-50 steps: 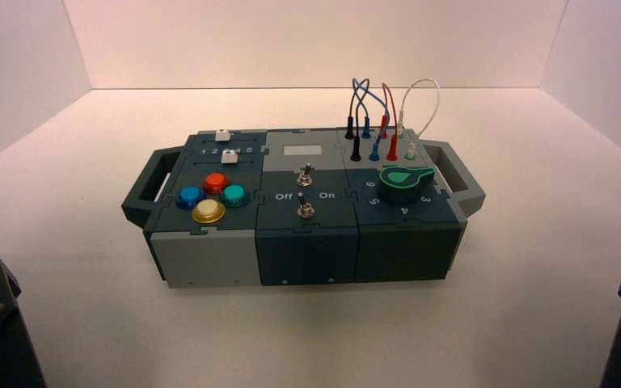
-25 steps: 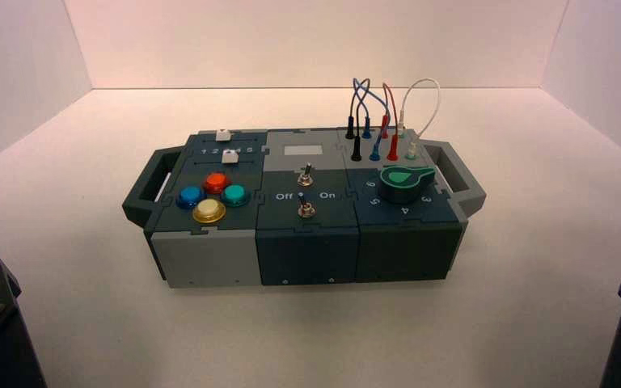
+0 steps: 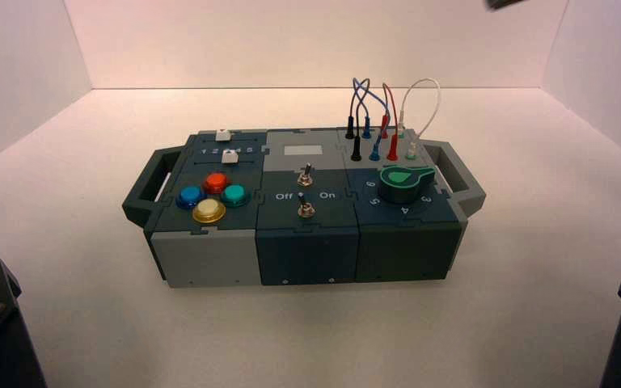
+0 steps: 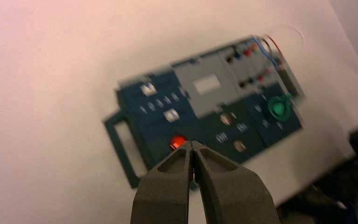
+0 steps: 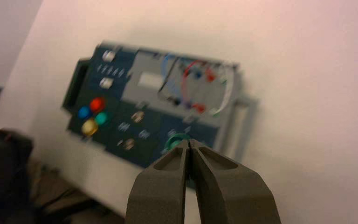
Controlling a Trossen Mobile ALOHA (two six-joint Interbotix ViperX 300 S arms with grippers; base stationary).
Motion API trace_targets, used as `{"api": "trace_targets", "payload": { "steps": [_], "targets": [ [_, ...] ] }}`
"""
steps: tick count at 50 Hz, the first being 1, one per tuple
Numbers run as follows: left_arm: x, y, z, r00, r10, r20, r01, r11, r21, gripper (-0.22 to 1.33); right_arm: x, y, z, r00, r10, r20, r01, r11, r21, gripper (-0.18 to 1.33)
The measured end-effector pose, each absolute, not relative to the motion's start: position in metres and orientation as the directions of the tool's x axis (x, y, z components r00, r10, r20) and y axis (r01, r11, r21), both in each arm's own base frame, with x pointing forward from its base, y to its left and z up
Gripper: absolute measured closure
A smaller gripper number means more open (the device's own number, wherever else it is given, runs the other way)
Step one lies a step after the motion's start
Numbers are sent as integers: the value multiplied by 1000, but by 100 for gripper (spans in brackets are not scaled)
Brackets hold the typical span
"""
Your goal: Move the box away.
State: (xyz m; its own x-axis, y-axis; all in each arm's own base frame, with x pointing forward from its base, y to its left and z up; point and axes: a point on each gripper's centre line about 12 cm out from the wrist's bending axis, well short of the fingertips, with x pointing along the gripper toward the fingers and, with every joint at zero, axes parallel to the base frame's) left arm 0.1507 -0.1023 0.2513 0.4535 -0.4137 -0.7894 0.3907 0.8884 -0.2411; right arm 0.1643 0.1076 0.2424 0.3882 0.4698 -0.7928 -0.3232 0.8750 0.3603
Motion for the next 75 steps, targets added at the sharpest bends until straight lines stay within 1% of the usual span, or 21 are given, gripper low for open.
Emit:
{"api": "trace_targets", "payload": {
  "steps": [1,5,6,12,16,21,25,39,50,63,69,72,75],
  "targets": [
    [148,-104,250,434,-420,-797,389,885,-255,126,162,112,238,361,483,-797,-324,867,379,129],
    [145,-105,247,407,-427,-807,376,884,-278,126,158,117,229,315,500,-807,-315,857,408,129],
    [142,-106,244,385,-435,-814,366,882,-298,126,155,120,225,294,511,-808,-308,851,426,129],
    [131,-110,232,312,-456,-834,339,873,-350,126,145,130,206,204,529,-824,-294,836,464,129],
    [125,-112,222,270,-460,-846,332,869,-367,126,140,134,197,169,534,-829,-282,832,478,129],
    [119,-114,212,234,-454,-860,330,869,-369,126,136,138,189,136,535,-834,-276,829,487,129],
    [116,-115,201,195,-440,-877,321,873,-367,126,132,142,176,89,522,-848,-265,833,485,129],
    [110,-121,185,117,-411,-904,337,873,-353,126,125,161,152,-5,497,-868,-263,836,481,129],
    [108,-130,173,62,-385,-921,363,868,-338,126,126,164,137,-40,467,-884,-239,854,462,129],
    [106,-143,157,3,-345,-939,396,862,-316,126,122,160,129,-60,448,-892,-227,864,450,129],
    [104,-151,144,-37,-309,-950,420,858,-295,126,118,157,123,-68,439,-896,-220,869,442,129],
    [101,-157,133,-66,-278,-958,437,855,-278,126,115,155,120,-72,434,-898,-213,873,439,129],
    [102,-159,129,-72,-268,-961,439,857,-271,126,113,153,116,-71,430,-900,-208,876,435,129]
  ]
}}
